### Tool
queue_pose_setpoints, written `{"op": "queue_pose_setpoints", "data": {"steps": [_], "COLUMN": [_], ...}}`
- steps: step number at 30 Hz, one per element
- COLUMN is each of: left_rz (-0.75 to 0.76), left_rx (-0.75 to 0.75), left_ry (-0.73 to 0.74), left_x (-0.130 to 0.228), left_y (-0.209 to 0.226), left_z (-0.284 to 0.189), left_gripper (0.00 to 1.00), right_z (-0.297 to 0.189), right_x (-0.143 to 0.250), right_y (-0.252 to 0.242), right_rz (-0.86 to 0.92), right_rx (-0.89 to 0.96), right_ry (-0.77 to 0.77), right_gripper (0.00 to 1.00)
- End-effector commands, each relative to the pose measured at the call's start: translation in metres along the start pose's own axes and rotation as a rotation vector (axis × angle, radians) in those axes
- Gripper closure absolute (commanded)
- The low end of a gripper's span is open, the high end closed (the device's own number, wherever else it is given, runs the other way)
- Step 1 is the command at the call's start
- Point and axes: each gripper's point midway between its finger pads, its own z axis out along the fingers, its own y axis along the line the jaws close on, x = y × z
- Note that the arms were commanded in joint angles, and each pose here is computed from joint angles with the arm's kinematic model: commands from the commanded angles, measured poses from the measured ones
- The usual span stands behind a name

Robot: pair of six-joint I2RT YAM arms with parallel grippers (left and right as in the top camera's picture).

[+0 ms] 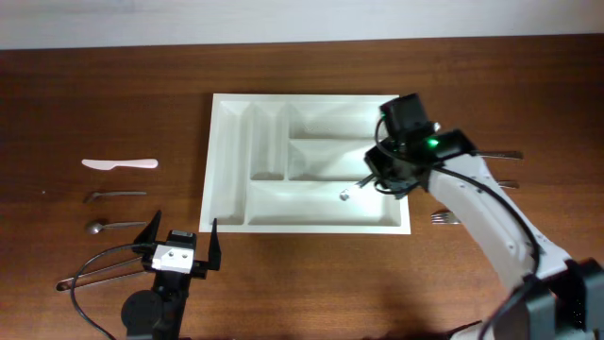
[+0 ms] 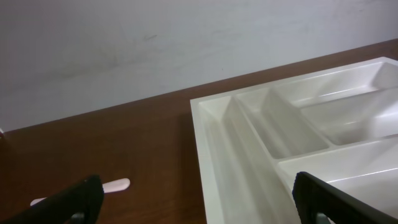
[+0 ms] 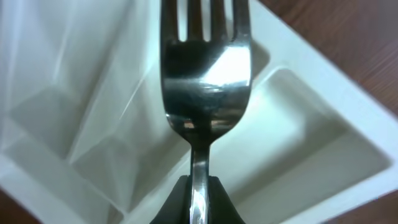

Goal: Pack container
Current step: 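Carry the fork into the tray's middle compartment and release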

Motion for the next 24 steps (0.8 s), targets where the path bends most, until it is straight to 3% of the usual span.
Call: {"op": "queue_pose_setpoints", "data": {"steps": [1,8,14,19,22,24], "left_rz": [0.015,0.015,0.015,0.015,0.015,0.015], "left_rx": [-0.01,-0.01,-0.01,-0.01,-0.01,-0.01], "left_ry": [0.002,0.002,0.002,0.002,0.002,0.002], "left_x": [0.002,0.002,0.002,0.002,0.002,0.002], "left_y": [0.002,0.002,0.002,0.002,0.002,0.002], "left_z": [0.0,0.0,0.0,0.0,0.0,0.0], "left_gripper": [0.01,0.01,0.01,0.01,0.01,0.01], "right_z": [0.01,0.023,0.034,0.043,0.038,0.027], "right_x": [0.005,0.008,0.014,0.015,0.001,-0.018], "right_y": [0.008,0.023,0.033,0.031,0.04,0.05], "right_rz": [0.165,0.351,0.382,0.361,0.239,0.11], "right_rx": [-0.001,-0.041,-0.06,-0.045,-0.083,-0.119], "right_ry": [0.011,0.038,0.086,0.094,0.064,0.031], "right_gripper": [0.94,0.9,0.83,0.58,0.38,0.15]}}
